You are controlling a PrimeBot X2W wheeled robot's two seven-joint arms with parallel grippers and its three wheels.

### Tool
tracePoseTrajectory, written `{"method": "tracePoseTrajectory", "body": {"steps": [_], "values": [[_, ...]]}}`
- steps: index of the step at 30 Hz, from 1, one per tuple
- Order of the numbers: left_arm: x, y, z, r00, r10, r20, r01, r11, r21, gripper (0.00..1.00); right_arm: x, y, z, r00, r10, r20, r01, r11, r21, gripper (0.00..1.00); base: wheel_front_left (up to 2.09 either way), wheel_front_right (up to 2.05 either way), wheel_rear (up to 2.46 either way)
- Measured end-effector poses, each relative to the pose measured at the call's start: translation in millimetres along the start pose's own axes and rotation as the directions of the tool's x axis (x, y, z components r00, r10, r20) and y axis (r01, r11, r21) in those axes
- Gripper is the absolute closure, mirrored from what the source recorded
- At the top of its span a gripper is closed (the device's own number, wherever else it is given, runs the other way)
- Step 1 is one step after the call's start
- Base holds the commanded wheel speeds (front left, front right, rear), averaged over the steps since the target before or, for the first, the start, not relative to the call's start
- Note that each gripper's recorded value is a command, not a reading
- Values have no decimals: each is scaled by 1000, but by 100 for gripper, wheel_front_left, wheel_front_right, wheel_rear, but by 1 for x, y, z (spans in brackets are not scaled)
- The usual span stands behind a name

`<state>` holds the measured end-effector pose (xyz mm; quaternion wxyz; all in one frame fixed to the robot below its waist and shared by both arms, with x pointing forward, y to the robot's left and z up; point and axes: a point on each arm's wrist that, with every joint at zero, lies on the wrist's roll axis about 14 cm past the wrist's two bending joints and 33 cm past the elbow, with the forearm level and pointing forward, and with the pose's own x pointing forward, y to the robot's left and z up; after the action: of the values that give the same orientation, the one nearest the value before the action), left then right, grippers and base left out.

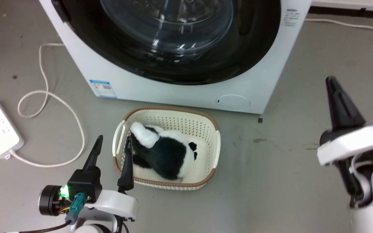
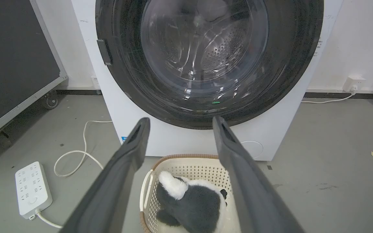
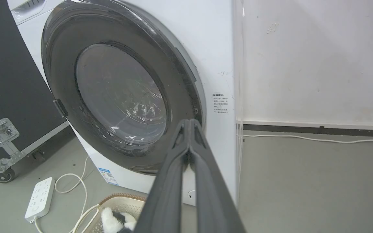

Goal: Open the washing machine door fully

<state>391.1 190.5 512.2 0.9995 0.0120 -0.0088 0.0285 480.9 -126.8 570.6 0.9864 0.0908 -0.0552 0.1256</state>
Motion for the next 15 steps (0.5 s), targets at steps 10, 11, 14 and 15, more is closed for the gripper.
{"method": "tracePoseTrajectory", "body": {"steps": [10,11,14,15], "values": [[6,8,-8,1000,29,-11,-29,1000,-4,0,50,-4,-3,1000,-10,-13,12,988,157,100,0,0,0],[8,8,-7,1000,29,-7,-29,1000,-5,0,55,-5,-3,1000,-12,-17,14,985,173,100,0,0,0],[9,10,-8,999,40,-6,-40,999,-6,0,70,-5,-7,999,-11,-34,18,976,216,100,0,0,0],[9,10,-9,999,42,-7,-42,999,-5,0,75,-5,-9,999,-11,-41,21,973,231,100,0,0,0]]}}
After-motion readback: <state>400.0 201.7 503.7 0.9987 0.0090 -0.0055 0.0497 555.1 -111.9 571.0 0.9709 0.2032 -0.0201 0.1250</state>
